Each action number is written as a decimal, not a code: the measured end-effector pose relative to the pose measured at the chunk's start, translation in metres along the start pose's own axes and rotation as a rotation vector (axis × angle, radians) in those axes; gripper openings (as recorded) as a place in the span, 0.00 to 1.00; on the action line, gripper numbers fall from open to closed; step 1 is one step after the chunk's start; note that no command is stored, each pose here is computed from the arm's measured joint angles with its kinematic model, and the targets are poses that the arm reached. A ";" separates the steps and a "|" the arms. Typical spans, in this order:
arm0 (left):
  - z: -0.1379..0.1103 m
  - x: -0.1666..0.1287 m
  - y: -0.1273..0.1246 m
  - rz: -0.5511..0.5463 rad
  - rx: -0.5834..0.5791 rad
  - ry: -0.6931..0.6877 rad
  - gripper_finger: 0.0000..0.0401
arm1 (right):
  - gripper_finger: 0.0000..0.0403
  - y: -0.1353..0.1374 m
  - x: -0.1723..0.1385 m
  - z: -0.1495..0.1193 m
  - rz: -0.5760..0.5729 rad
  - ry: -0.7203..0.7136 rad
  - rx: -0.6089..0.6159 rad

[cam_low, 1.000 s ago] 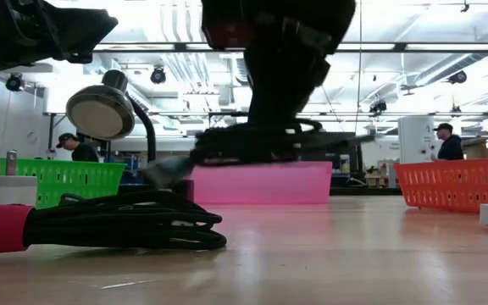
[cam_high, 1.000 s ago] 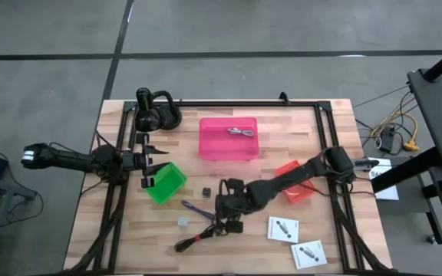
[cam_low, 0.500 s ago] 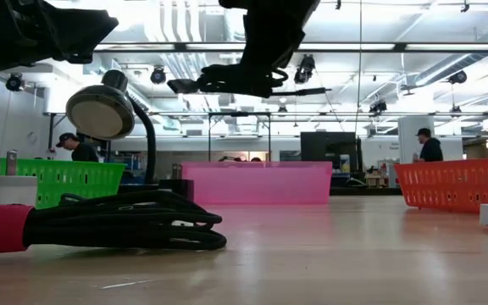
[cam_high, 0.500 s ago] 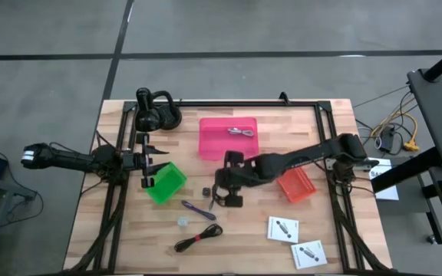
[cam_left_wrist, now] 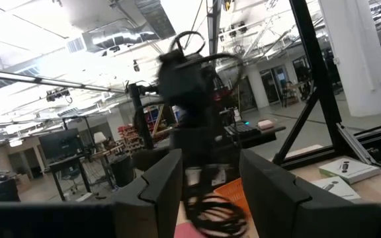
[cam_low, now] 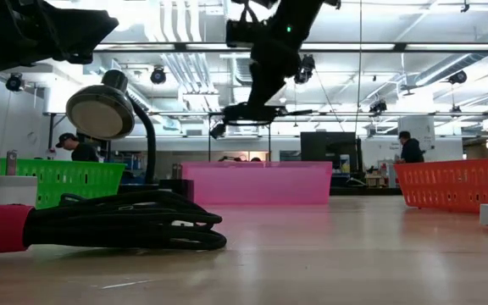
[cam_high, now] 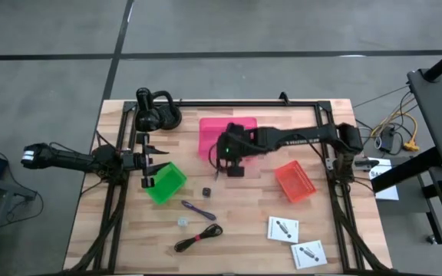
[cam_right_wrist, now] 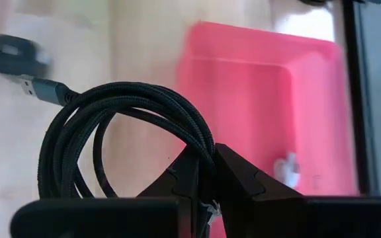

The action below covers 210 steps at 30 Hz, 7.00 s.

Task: Pick and place items into bin
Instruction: Put the right black charger cable into the pink bin, then put the blue charger cable into the pink bin

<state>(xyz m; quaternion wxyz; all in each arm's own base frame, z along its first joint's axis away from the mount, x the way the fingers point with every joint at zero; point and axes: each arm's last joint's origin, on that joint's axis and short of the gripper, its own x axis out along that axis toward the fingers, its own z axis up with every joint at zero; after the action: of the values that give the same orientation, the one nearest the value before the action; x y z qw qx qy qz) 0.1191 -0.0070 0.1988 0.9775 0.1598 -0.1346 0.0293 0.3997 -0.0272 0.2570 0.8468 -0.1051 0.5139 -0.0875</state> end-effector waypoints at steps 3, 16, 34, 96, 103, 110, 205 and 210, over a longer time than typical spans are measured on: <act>0.000 0.000 0.000 0.000 0.000 0.000 0.34 | 0.07 -0.026 0.006 -0.005 -0.025 0.018 0.010; 0.000 0.000 0.000 0.002 -0.001 -0.005 0.34 | 0.07 -0.131 0.021 -0.041 -0.040 0.044 0.359; 0.000 0.000 0.000 0.001 -0.001 -0.003 0.34 | 0.07 -0.150 0.052 -0.069 -0.037 -0.031 0.354; -0.001 0.000 0.000 -0.002 -0.001 0.005 0.34 | 0.23 -0.150 0.104 -0.098 -0.034 -0.074 0.471; -0.001 0.000 0.000 -0.002 -0.001 0.005 0.34 | 0.26 -0.148 0.093 -0.081 -0.014 -0.063 0.449; -0.001 0.000 0.000 -0.002 -0.001 0.006 0.34 | 0.23 -0.129 0.075 -0.055 0.015 -0.099 0.353; 0.030 0.164 -0.040 -0.254 -0.124 0.916 0.34 | 0.15 0.025 -0.030 -0.172 -0.474 -0.859 0.054; 0.023 0.172 -0.053 -0.262 -0.150 1.054 0.34 | 0.15 0.025 -0.030 -0.172 -0.475 -0.859 0.052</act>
<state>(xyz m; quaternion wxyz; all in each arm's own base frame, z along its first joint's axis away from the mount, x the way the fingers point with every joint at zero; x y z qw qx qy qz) 0.2838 -0.0618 0.2500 0.9168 0.0687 0.3926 -0.0265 0.2341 -0.0101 0.1988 0.9412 -0.2248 0.0779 -0.2399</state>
